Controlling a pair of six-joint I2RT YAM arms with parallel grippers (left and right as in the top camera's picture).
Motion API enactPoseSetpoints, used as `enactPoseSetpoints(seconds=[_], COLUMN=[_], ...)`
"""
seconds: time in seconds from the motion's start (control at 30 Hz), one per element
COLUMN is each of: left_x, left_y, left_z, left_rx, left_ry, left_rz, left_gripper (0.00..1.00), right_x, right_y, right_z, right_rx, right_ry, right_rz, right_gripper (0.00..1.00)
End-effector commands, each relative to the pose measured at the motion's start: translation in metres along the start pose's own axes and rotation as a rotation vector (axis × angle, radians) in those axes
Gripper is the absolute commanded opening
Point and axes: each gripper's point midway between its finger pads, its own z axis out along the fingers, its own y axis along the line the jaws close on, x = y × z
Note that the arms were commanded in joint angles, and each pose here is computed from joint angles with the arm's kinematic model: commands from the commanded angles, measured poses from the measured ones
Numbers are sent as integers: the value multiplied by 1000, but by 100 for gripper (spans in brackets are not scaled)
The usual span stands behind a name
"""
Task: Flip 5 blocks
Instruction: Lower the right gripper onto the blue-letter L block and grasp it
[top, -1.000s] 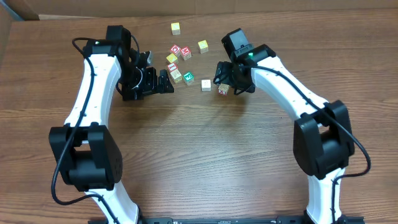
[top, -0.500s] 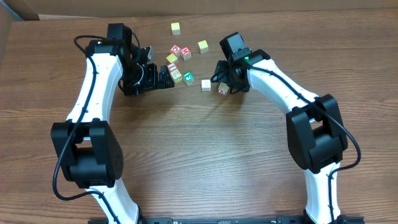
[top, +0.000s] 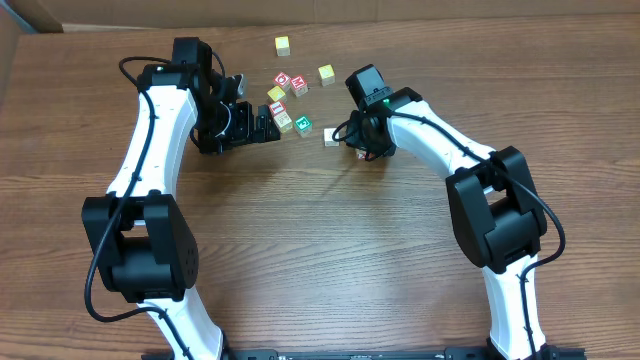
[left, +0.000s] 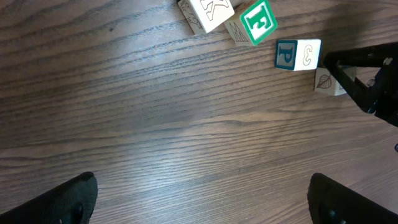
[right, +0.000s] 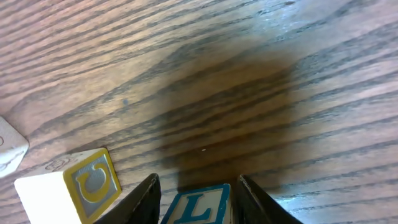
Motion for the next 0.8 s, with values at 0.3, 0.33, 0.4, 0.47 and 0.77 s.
enactPoseSetpoints(seconds=[0.3, 0.33, 0.4, 0.47, 0.77], left_x=[-7, -7, -7, -7, -7], left_y=[3, 3, 3, 3, 3], left_z=[-4, -4, -4, -4, -4], left_rx=[-7, -7, -7, -7, -7], left_ry=[-18, -18, -18, -18, -18], left_rz=[10, 10, 10, 10, 10], left_gripper=[100, 100, 100, 100, 100], right_x=[10, 11, 13, 12, 7], right_y=[-9, -10, -11, -11, -4], right_z=[1, 1, 0, -4, -22], right_rx=[35, 39, 45, 47, 49], right_ry=[40, 45, 54, 57, 71], right_rz=[-121, -142, -177, -198, -346], right_gripper=[47, 47, 47, 47, 51])
